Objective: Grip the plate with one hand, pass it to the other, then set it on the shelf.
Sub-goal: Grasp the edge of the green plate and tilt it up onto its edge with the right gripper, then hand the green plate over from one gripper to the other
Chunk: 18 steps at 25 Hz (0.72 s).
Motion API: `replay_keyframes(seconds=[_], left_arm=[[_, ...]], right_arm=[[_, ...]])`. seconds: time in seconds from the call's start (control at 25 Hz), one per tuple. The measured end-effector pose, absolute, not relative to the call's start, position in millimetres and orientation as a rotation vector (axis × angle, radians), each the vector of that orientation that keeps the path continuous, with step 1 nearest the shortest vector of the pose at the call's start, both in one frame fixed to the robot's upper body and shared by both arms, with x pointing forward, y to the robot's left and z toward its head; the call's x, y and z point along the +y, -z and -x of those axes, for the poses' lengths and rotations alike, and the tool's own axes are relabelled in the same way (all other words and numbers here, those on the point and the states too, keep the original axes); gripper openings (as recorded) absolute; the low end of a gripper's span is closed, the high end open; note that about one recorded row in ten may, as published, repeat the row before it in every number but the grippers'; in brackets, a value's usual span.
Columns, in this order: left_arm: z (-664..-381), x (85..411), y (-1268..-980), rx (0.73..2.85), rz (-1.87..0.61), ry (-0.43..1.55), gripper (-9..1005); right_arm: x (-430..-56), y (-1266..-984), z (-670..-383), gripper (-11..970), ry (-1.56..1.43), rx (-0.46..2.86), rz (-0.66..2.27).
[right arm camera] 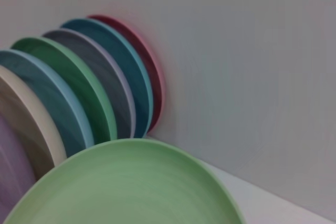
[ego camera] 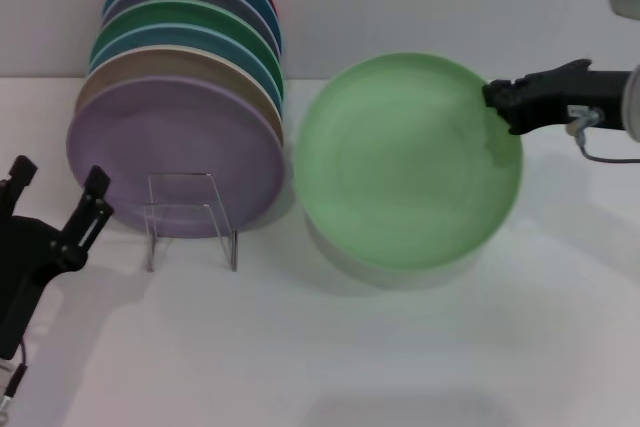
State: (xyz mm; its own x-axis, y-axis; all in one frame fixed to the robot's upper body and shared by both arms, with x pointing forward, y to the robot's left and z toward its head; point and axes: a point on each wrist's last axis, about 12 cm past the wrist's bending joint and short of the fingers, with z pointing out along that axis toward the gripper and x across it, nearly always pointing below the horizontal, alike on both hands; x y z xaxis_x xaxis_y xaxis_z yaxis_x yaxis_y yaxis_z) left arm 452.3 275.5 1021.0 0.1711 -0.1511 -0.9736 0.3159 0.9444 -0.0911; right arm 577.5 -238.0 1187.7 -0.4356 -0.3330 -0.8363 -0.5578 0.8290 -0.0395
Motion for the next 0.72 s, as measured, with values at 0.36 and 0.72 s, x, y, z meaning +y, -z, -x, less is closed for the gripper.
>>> replay_keyframes(seconds=[0.36, 0.72], left_arm=[[-461.0, 250.8, -1040.2, 1.295, -0.313, 0.367, 834], [-472.0, 209.1, -1106.3, 1.361, -0.511, 0.092, 834]], right_arm=[[-257.2, -1185.1, -550.4, 14, -0.255, 1.982, 0.658], [-259.4, -1179.7, -542.8, 14, -0.203, 1.949, 0.703]])
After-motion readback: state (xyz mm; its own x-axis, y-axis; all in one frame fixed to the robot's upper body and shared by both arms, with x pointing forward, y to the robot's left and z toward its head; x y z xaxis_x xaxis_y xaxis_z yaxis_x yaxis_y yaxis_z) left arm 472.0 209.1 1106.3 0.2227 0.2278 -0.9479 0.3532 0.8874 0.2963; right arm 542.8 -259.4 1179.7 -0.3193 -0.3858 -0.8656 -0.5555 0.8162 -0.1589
